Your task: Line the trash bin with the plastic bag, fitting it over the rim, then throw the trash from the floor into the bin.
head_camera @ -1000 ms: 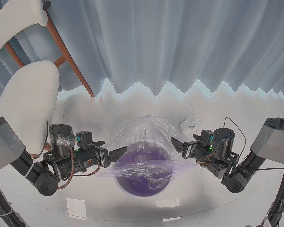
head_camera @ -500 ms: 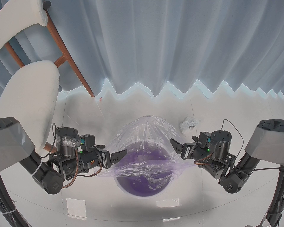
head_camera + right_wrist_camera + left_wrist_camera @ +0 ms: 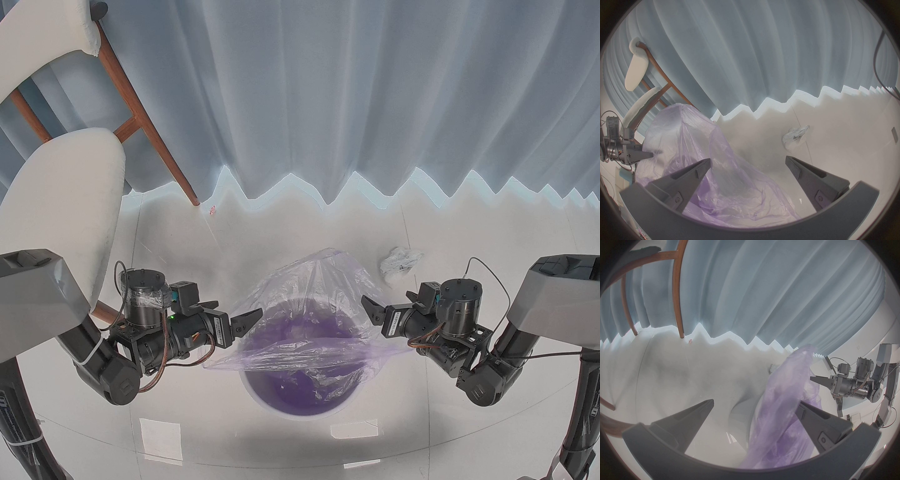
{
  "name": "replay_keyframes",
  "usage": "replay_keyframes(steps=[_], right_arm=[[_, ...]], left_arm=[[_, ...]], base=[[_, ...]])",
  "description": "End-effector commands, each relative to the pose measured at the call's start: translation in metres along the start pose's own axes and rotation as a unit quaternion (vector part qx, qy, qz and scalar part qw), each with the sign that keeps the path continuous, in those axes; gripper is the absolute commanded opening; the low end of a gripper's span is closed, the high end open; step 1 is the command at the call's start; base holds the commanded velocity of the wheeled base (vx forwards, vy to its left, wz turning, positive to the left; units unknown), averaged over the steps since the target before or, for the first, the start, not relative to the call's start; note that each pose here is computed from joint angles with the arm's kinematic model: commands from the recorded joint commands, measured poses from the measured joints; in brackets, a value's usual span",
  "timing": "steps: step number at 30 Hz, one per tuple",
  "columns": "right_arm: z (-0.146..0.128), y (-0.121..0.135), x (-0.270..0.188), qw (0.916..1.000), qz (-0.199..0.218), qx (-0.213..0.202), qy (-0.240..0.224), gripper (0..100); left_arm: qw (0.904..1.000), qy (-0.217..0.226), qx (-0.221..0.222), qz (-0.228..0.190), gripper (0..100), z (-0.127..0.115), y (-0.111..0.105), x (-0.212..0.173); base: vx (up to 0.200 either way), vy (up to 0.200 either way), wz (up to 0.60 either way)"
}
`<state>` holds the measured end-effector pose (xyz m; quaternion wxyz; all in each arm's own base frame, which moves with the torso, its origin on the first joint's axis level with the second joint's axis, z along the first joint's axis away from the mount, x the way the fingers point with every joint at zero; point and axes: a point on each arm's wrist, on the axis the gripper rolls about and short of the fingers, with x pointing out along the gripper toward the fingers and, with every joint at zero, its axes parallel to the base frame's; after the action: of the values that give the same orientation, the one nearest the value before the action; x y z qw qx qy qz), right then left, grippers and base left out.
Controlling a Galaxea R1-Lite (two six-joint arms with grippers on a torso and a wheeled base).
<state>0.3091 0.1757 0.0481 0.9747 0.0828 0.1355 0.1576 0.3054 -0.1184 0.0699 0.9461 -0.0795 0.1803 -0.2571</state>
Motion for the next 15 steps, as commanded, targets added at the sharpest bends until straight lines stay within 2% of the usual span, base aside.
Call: replay_keyframes(steps=[1, 6, 15], right_arm=[[-0.007, -0.003, 0.005, 1.0, -0.005, -0.001, 0.008, 100], [-0.016, -0.004, 0.013, 0.9998, -0.006, 0.004, 0.018, 100], [-0.014, -0.006, 0.019, 0.9997, -0.008, 0.021, 0.002, 100]], left_arm=[[0.9999, 0.009, -0.003, 0.005, 100, -0.009, 0.005, 0.007], [0.9998, 0.018, -0.005, 0.007, 100, -0.016, 0.008, 0.012], [0.9998, 0.015, -0.008, 0.014, 100, -0.016, 0.015, 0.018]], base=[[0.0, 0.0, 0.0], [0.0, 0.0, 0.0], [0.0, 0.0, 0.0]])
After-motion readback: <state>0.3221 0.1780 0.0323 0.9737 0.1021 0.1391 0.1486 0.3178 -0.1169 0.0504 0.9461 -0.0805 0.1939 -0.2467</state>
